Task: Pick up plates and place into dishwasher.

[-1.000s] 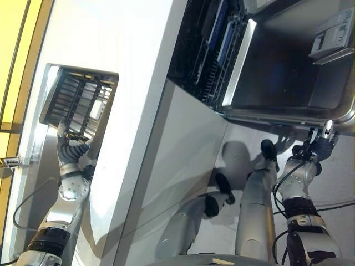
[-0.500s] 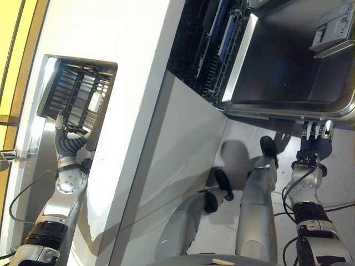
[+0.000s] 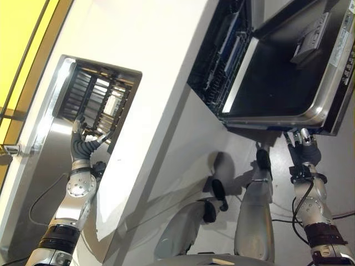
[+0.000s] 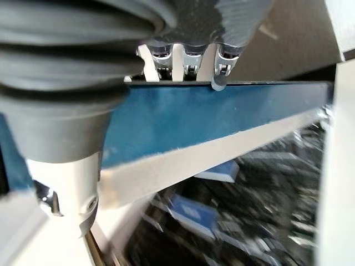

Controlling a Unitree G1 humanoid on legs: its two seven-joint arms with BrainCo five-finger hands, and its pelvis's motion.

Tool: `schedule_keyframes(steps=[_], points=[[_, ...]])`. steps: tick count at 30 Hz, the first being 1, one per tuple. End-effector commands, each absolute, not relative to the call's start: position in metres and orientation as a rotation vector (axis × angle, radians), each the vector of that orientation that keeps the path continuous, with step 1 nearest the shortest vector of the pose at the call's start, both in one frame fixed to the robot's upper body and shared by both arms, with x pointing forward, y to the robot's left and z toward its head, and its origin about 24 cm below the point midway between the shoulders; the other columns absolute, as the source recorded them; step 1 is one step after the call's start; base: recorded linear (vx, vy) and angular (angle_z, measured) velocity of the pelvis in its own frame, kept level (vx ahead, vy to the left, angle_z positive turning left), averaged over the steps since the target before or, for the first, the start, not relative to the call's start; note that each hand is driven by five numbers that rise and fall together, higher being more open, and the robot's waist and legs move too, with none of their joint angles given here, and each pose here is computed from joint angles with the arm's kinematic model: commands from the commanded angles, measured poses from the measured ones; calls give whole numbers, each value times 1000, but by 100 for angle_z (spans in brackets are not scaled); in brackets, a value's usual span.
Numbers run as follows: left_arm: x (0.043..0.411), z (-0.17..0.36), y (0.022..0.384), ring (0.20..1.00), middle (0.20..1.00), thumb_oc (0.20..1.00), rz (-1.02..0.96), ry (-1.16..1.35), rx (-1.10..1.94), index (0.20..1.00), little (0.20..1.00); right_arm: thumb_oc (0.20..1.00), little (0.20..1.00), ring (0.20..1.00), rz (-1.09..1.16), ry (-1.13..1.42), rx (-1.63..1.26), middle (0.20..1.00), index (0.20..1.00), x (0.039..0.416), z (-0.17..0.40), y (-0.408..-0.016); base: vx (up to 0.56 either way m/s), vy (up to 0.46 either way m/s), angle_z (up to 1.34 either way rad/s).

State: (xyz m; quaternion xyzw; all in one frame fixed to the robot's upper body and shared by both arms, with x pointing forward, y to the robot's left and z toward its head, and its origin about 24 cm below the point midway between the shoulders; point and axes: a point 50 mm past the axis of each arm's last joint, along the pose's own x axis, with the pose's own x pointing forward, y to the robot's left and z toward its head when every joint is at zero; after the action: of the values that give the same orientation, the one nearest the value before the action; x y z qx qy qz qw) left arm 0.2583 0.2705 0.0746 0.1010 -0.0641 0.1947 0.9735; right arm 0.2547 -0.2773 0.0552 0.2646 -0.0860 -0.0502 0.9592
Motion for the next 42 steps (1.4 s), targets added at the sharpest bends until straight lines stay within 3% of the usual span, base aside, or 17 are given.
schedule_keyframes(steps=[1, 12, 26, 33, 42], points=[[262, 117, 262, 1000, 1000, 1000, 330, -335, 223, 1000, 1000, 1000, 1000, 1000, 583, -812, 393, 1000, 1000, 289, 218, -183, 6, -133, 39], [260, 118, 268, 1000, 1000, 1000, 289, -310, 347, 1000, 1000, 1000, 1000, 1000, 524, -771, 546, 1000, 1000, 278, 173, -171, 47, -147, 58], [259, 120, 270, 1000, 1000, 1000, 266, -314, 380, 1000, 1000, 1000, 1000, 1000, 436, -692, 587, 1000, 1000, 272, 150, -179, 0, -31, 2], [256, 114, 270, 1000, 1000, 1000, 280, -308, 370, 1000, 1000, 1000, 1000, 1000, 398, -558, 606, 1000, 1000, 261, 120, -182, -24, 3, -17], [248, 109, 269, 1000, 1000, 1000, 291, -313, 334, 1000, 1000, 1000, 1000, 1000, 182, -315, 660, 1000, 1000, 242, 67, -195, -26, 28, -22]])
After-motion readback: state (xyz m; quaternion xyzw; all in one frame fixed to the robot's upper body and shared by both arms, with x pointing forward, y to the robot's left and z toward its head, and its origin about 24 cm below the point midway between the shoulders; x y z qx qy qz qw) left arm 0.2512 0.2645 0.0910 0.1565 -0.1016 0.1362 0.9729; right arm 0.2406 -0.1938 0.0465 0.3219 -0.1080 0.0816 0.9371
